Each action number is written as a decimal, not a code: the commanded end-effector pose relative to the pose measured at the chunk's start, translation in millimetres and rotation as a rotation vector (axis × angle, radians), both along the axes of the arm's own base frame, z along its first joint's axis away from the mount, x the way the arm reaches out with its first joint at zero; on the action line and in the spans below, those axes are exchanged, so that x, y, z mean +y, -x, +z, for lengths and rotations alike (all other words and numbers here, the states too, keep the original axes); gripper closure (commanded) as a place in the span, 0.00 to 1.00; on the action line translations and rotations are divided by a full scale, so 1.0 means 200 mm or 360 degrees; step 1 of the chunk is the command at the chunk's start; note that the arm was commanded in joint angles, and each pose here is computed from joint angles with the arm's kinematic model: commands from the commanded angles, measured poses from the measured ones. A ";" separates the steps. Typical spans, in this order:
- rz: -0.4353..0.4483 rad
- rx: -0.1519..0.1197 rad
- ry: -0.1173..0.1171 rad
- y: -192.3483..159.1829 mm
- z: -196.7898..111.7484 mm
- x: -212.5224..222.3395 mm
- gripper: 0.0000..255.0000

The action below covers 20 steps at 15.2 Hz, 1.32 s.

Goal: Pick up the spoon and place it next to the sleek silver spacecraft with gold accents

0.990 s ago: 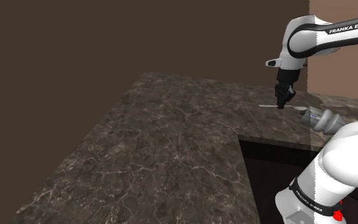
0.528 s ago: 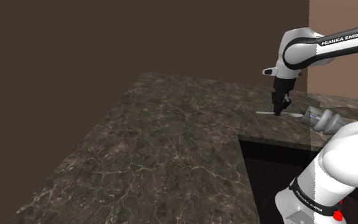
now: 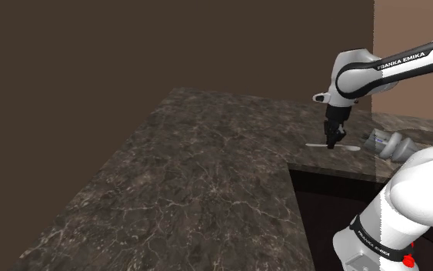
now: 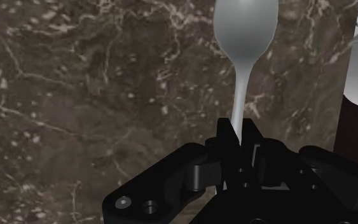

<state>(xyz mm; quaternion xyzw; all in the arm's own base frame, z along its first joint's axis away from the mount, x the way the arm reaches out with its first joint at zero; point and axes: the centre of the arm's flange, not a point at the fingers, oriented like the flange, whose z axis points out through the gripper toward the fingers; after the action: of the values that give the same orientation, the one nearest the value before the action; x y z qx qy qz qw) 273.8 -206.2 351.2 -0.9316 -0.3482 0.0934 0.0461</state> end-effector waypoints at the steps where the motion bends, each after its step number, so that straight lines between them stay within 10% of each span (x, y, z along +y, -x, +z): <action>1: 0.0000 -0.0001 0.0000 0.00 -0.03 0.00 1.00; 8: 0.0000 -0.0001 0.0000 0.00 -0.03 0.00 1.00; 9: 0.0000 -0.0001 0.0000 0.00 -0.03 0.00 0.00; 20: 0.0000 -0.0001 0.0000 -0.05 0.22 0.00 0.00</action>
<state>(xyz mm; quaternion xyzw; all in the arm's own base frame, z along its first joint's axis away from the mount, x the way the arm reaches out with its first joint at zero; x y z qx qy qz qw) 283.7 -207.6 392.6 -0.9317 -0.3482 0.0928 0.0454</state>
